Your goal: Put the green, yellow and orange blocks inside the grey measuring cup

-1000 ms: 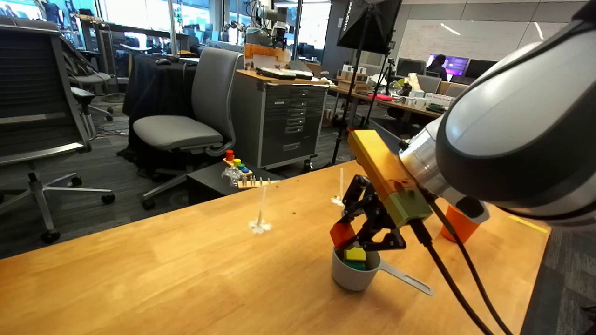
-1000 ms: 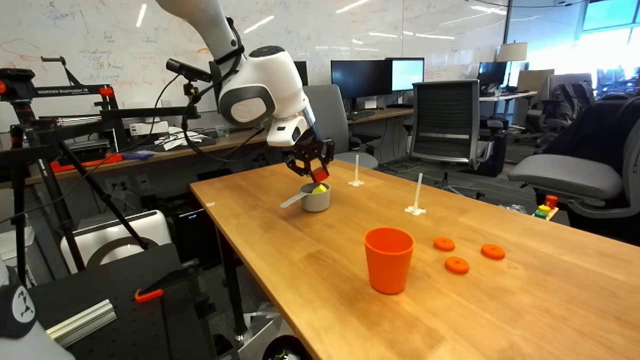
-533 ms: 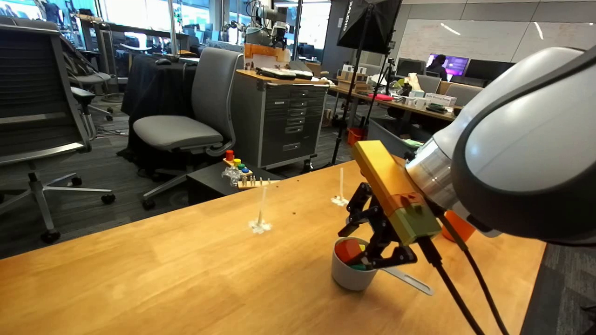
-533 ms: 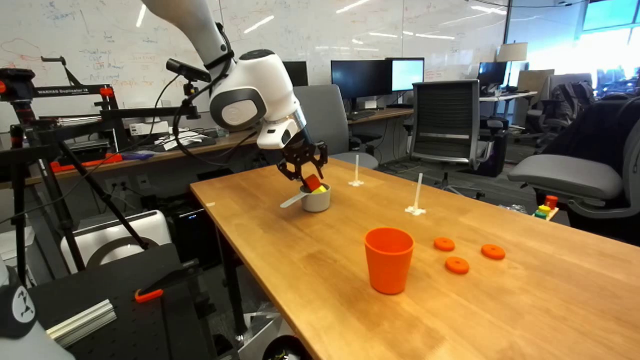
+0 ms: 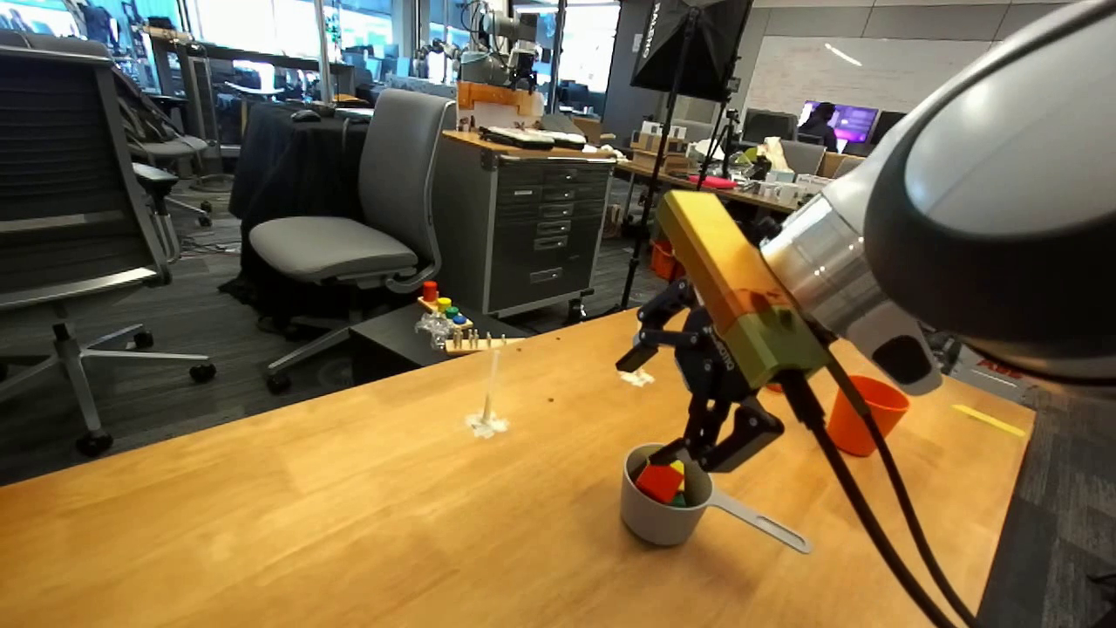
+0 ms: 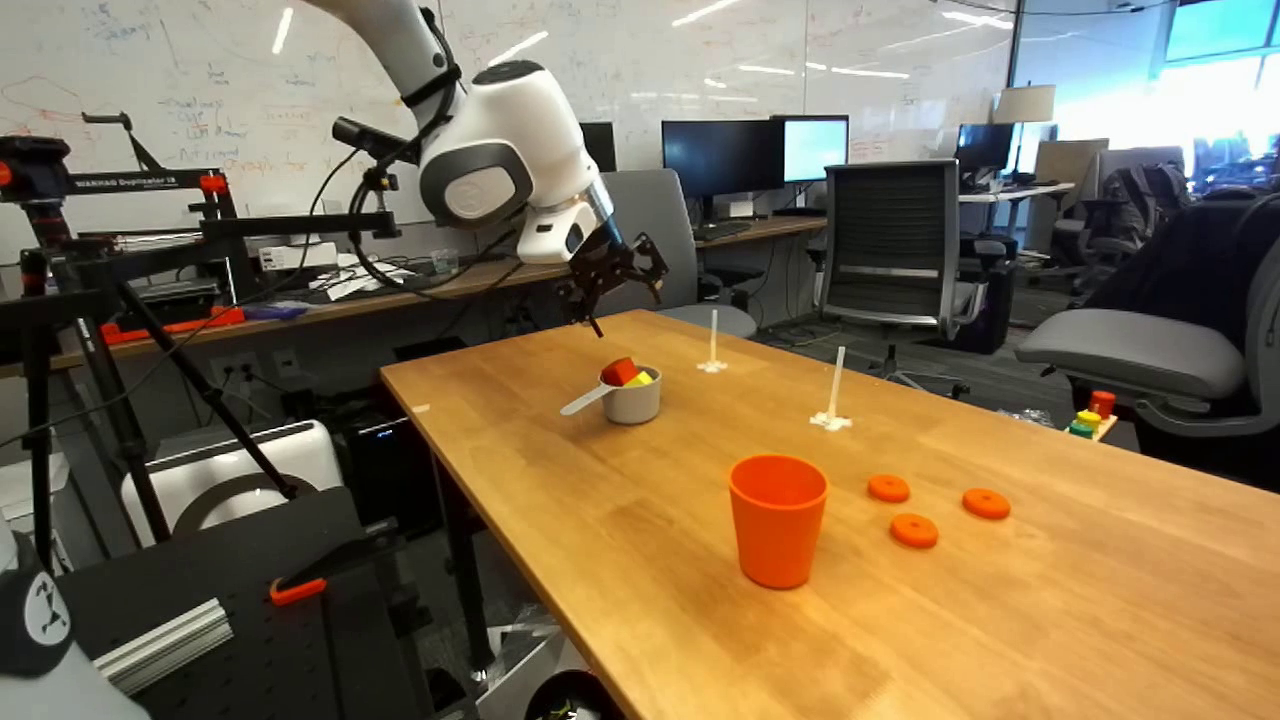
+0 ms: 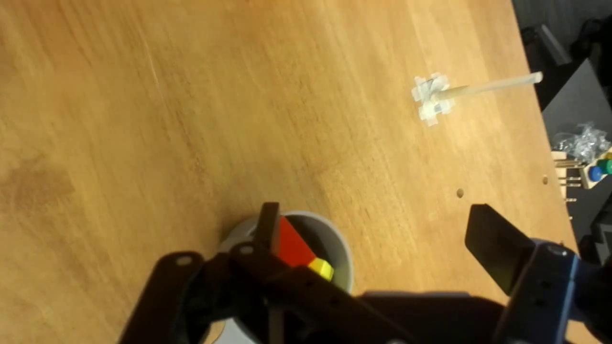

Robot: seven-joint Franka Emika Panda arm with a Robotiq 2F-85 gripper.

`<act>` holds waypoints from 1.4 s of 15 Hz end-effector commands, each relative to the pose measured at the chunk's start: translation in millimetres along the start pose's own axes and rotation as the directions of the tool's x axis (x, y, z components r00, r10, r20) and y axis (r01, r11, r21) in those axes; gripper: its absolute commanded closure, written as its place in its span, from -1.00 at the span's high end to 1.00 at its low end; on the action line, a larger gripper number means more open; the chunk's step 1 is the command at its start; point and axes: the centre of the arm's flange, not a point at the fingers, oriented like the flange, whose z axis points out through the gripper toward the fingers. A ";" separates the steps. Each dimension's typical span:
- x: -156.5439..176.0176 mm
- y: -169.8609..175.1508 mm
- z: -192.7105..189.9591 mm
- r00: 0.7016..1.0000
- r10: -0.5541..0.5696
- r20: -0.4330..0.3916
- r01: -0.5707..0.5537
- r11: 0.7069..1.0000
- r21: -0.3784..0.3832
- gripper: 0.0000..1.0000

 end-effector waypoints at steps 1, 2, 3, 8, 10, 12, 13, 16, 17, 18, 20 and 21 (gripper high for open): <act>-40.4 -20.6 -34.7 0.998 -0.016 0.056 0.014 0.999 0.039 1.00; -48.5 -24.1 -39.1 0.997 -0.020 0.070 0.017 0.999 0.041 1.00; -55.3 -26.5 -43.2 0.997 -0.028 0.078 0.024 0.999 0.046 1.00; -85.0 -27.6 -68.7 0.993 -0.060 0.104 0.051 0.995 0.086 1.00; -90.4 -25.4 -79.1 0.992 -0.070 0.109 0.059 0.993 0.106 1.00; -91.5 -24.3 -86.7 0.990 -0.074 0.119 0.061 0.992 0.115 1.00; -90.9 -25.0 -89.2 0.990 -0.073 0.121 0.059 0.992 0.115 1.00; -86.4 -29.2 -93.5 0.990 -0.055 0.127 0.040 0.992 0.120 1.00; -82.8 -31.8 -92.6 0.992 -0.028 0.124 0.012 0.992 0.123 1.00; -77.2 -29.5 -68.4 0.991 -0.063 0.119 0.048 0.991 0.129 1.00; -73.5 -32.6 -69.2 0.992 -0.048 0.115 0.033 0.991 0.132 1.00; -72.7 -33.1 -69.2 0.992 -0.045 0.114 0.030 0.991 0.133 1.00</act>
